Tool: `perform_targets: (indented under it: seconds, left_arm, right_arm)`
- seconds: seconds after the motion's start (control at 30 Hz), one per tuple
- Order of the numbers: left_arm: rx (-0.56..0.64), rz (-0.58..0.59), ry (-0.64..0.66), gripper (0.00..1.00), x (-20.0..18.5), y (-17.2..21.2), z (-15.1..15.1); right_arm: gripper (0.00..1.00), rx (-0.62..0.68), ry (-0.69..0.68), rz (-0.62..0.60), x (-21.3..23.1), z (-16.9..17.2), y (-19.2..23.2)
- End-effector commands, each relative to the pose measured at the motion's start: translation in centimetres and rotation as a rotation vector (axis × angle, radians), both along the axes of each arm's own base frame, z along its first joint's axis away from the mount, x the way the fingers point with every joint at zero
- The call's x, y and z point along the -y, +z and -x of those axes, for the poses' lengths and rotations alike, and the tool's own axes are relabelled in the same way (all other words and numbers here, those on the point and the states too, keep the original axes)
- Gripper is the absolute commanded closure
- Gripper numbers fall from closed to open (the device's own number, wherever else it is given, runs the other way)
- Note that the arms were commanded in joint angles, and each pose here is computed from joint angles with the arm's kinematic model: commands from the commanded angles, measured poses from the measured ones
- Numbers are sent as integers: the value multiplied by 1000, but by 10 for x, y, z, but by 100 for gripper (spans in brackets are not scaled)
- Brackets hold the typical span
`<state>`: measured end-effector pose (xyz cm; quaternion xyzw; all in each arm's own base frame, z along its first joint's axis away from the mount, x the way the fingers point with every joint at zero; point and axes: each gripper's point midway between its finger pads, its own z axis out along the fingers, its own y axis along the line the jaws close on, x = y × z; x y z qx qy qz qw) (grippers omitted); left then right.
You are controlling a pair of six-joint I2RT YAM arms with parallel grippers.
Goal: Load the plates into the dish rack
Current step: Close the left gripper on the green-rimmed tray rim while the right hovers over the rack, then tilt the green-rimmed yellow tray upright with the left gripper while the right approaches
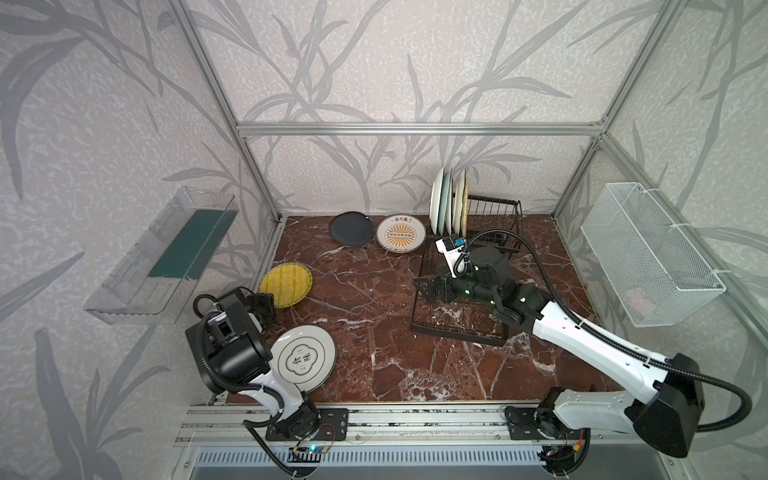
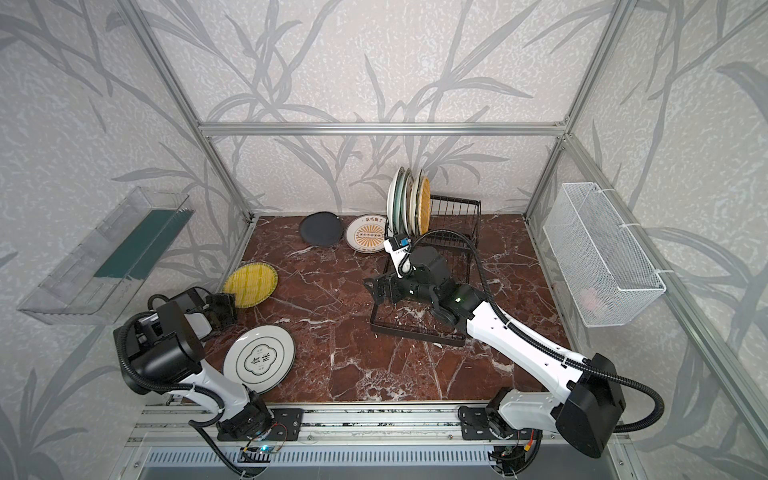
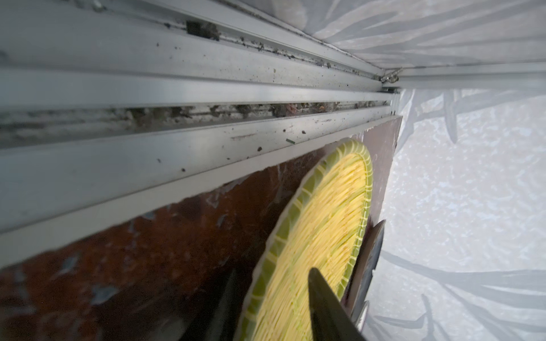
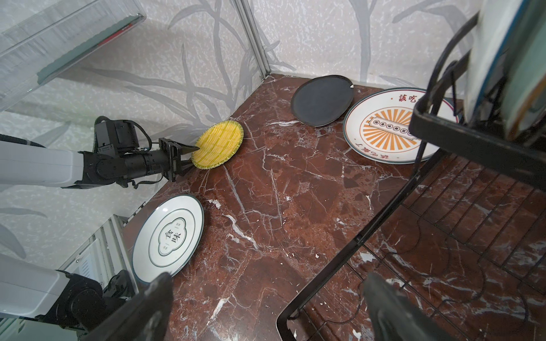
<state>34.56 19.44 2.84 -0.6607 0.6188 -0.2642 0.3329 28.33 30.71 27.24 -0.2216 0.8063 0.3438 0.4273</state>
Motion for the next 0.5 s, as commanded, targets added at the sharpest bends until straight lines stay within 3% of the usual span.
perform_targets:
  seconds: [0.0, 0.2, 0.47]
  left_arm:
    - [-52, 53, -4, 70, 8, -21, 5]
    - [-1, 58, -14, 98, 8, -18, -4]
    - [86, 51, -60, 100, 21, 9, -24]
  right_arm:
    - [1, -5, 8, -22, -5, 1, 0]
    - [1, -15, -4, -20, -3, 1, -3]
    - [1, 1, -23, -6, 0, -3, -3]
